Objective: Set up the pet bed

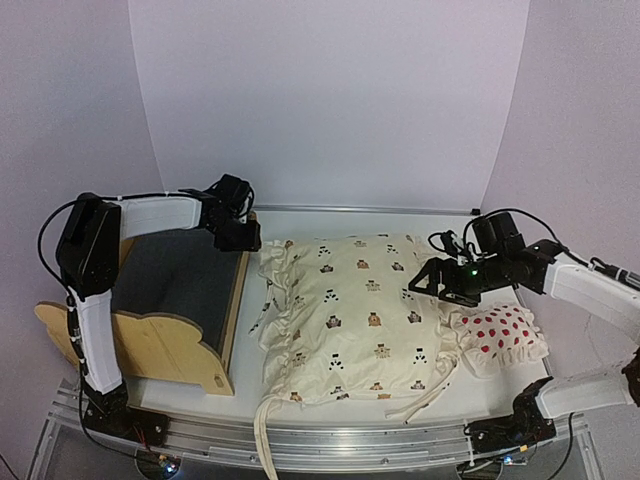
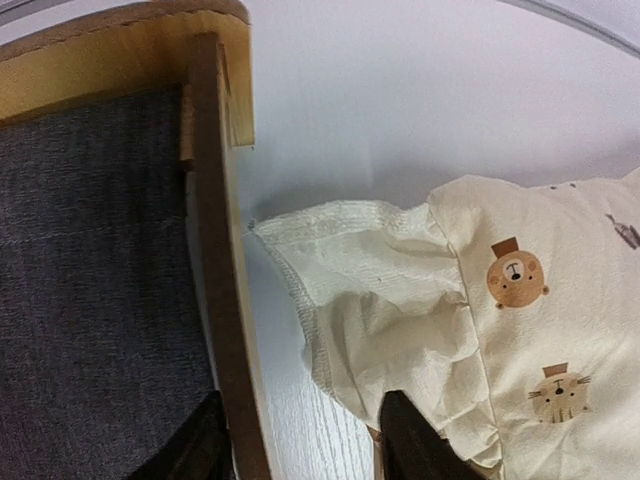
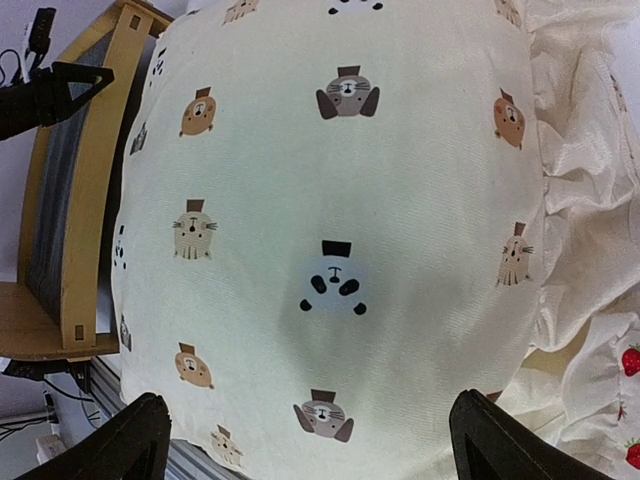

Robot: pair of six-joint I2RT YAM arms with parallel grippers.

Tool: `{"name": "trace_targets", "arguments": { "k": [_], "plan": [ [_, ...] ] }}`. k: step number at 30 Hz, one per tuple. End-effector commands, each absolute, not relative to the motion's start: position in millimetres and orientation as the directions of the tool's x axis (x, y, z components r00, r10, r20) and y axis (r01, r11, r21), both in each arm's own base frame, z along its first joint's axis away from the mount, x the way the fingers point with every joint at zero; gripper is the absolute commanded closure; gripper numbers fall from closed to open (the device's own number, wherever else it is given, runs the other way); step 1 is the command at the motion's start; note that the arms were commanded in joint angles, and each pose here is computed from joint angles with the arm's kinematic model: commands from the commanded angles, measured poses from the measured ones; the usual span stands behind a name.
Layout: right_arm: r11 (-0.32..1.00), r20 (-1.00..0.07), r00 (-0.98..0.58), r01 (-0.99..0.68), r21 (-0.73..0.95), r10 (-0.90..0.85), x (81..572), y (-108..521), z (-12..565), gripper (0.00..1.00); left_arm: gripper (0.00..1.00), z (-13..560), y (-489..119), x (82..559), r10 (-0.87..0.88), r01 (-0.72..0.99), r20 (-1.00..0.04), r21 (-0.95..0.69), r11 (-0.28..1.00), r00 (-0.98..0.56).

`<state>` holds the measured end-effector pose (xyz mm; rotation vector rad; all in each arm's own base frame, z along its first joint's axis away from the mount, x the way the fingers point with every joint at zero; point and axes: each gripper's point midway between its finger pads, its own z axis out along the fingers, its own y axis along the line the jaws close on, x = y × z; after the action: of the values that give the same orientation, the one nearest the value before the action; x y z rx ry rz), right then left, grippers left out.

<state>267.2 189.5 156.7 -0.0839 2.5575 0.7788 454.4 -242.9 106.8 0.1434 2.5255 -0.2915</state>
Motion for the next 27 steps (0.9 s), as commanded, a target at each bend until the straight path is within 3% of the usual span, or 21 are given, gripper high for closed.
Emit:
{"name": "trace_targets", "arguments": {
  "k": [1, 5, 8, 10, 16, 24, 27],
  "plan": [
    [0.837, -0.458, -0.887, -0.201, 0.509, 0.065, 257.9, 186.3, 159.7, 0.02, 0.57, 110.5, -263.8, 459.7, 0.098, 0.216, -0.587, -0.136, 0.967, -0.804],
    [0.841, -0.461, -0.885, -0.199, 0.503, 0.067, 252.4, 182.0, 159.1, 0.02, 0.71, 96.3, -275.1, 456.5, 0.156, 0.254, -0.570, -0.096, 0.962, -0.807],
    [0.850, -0.472, -0.879, -0.200, 0.487, 0.063, 248.6, 176.8, 160.1, 0.02, 0.92, 89.0, -290.5, 451.1, 0.218, 0.302, -0.565, -0.057, 0.952, -0.795],
    [0.861, -0.478, -0.877, -0.197, 0.469, 0.060, 245.3, 171.6, 159.8, 0.02, 1.00, 87.2, -305.3, 446.5, 0.275, 0.351, -0.568, -0.026, 0.936, -0.776],
    [0.910, -0.519, -0.853, -0.169, 0.379, 0.057, 236.5, 146.1, 161.3, 0.02, 1.00, 77.6, -374.5, 407.1, 0.532, 0.615, -0.552, 0.043, 0.787, -0.642],
    [0.941, -0.574, -0.816, -0.146, 0.307, 0.060, 230.6, 124.5, 170.1, 0.02, 0.99, 82.8, -399.6, 359.4, 0.660, 0.785, -0.560, 0.028, 0.619, -0.501],
    [0.937, -0.575, -0.816, -0.157, 0.311, 0.054, 236.9, 129.5, 176.6, 0.02, 0.77, 94.0, -389.2, 358.9, 0.637, 0.746, -0.573, 0.067, 0.663, -0.515]
  ]
}}
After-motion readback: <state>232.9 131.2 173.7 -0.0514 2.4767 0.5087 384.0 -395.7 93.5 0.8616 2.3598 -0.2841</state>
